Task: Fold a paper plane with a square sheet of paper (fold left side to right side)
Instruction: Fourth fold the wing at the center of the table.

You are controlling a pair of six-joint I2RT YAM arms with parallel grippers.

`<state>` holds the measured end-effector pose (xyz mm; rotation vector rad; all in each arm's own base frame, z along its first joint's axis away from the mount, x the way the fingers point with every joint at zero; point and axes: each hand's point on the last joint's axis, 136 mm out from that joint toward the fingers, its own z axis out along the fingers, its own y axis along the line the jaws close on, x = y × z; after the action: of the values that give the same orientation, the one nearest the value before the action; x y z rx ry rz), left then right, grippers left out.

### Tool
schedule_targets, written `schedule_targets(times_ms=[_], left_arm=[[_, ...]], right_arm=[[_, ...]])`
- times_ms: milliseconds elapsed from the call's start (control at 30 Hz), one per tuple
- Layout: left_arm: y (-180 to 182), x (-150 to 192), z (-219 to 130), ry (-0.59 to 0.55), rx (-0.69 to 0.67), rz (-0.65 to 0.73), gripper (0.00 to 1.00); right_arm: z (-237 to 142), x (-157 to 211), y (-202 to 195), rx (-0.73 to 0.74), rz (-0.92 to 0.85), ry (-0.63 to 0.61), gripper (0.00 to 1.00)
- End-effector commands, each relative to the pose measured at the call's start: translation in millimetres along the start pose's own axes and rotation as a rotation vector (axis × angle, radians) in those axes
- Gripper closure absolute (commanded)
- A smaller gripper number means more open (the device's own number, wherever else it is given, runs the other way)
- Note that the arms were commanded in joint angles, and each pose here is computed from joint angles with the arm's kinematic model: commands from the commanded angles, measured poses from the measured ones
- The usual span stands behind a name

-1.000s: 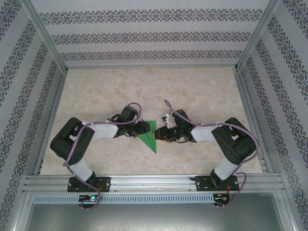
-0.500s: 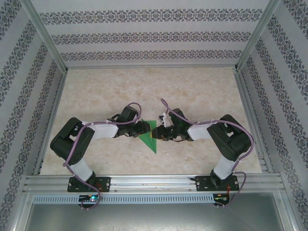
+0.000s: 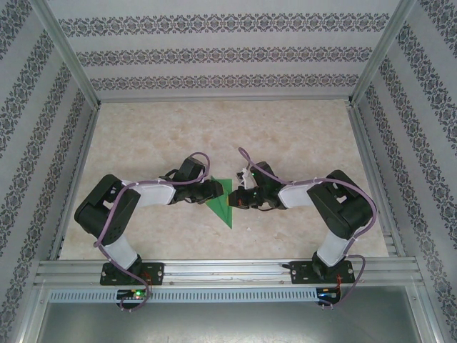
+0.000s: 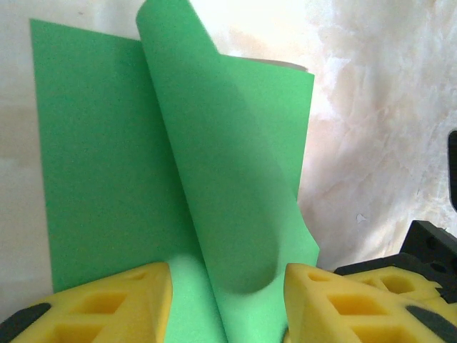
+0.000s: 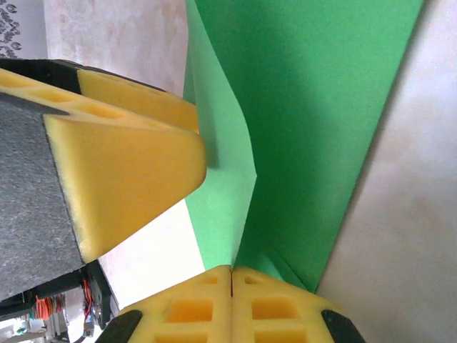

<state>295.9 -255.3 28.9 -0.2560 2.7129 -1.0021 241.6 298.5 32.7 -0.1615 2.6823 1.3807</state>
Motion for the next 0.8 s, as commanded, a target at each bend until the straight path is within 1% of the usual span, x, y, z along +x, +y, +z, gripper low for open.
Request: schedule_targets(times_ms=[0, 767], left_arm=[[30.6, 18.2, 5.8, 0.050, -0.128, -0.010, 0.54], [30.6, 18.7, 5.7, 0.052, -0.127, -0.011, 0.54]], right_arm=[[1.9, -2.3, -3.7, 0.030, -0.022, 0.001, 0.99], [-1.8, -6.4, -15.8, 0.108, -0.036, -0.013, 1.00]])
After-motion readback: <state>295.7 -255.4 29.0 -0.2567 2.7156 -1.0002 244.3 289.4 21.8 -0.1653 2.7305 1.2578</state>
